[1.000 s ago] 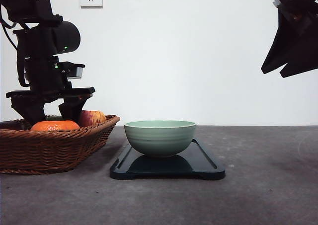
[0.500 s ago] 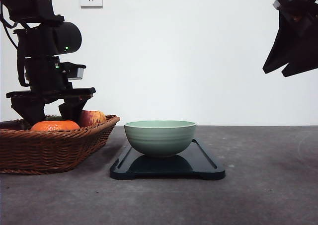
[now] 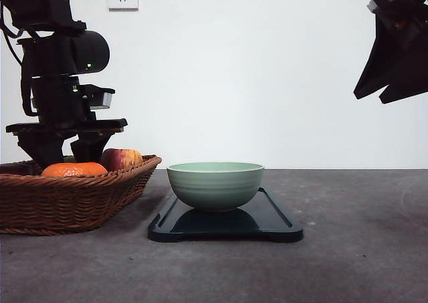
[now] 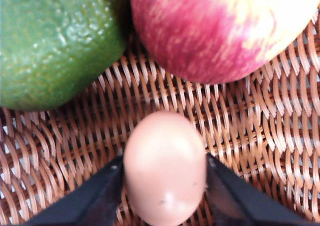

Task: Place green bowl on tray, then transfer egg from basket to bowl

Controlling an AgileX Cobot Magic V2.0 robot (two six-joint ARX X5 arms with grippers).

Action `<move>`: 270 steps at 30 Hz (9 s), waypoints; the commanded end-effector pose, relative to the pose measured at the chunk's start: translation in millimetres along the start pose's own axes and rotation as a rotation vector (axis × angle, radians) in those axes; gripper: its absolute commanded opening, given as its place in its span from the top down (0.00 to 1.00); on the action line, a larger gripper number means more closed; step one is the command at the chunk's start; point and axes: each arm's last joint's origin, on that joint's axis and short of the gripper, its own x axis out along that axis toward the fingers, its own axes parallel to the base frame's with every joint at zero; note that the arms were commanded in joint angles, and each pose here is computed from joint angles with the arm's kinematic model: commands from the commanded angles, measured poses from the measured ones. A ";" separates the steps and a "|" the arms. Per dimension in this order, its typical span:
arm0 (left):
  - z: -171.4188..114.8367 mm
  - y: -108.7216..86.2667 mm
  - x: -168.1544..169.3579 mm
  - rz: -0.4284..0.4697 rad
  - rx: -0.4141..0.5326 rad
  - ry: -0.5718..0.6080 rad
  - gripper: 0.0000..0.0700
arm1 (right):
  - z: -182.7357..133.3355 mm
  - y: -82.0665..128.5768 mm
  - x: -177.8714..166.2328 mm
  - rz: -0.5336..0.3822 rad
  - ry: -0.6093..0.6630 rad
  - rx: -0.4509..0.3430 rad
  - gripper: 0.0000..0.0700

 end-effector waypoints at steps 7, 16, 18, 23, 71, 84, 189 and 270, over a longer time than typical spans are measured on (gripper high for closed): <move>4.7 -1.5 3.5 -0.001 -0.015 -0.001 0.69 | 2.7 1.1 0.8 0.004 -0.009 0.007 0.64; 5.2 -1.4 -0.8 -0.001 -0.019 -0.012 0.67 | 2.7 1.2 0.7 0.004 -0.009 0.007 0.64; 5.6 -1.4 -6.6 -0.002 -0.019 -0.027 0.67 | 2.6 1.2 0.8 0.004 -0.008 0.007 0.64; 5.4 -1.4 -35.9 -0.006 -0.020 -0.098 0.67 | 2.6 1.1 0.8 0.004 -0.008 0.007 0.64; 3.2 -168.2 5.8 -0.223 0.349 -0.313 0.67 | 2.1 1.2 0.8 0.006 -0.002 0.006 0.64; 1.3 -168.9 18.6 -0.215 0.360 -0.282 0.67 | 2.0 1.2 0.7 0.006 -0.002 0.007 0.64; -212.4 18.8 -114.4 -0.015 -0.050 -0.867 0.98 | -0.3 0.9 0.3 0.003 0.025 -0.003 0.98; -283.3 26.0 -50.4 0.080 -0.146 -1.101 0.98 | -114.6 -48.7 -38.8 -0.426 -0.451 -0.024 0.98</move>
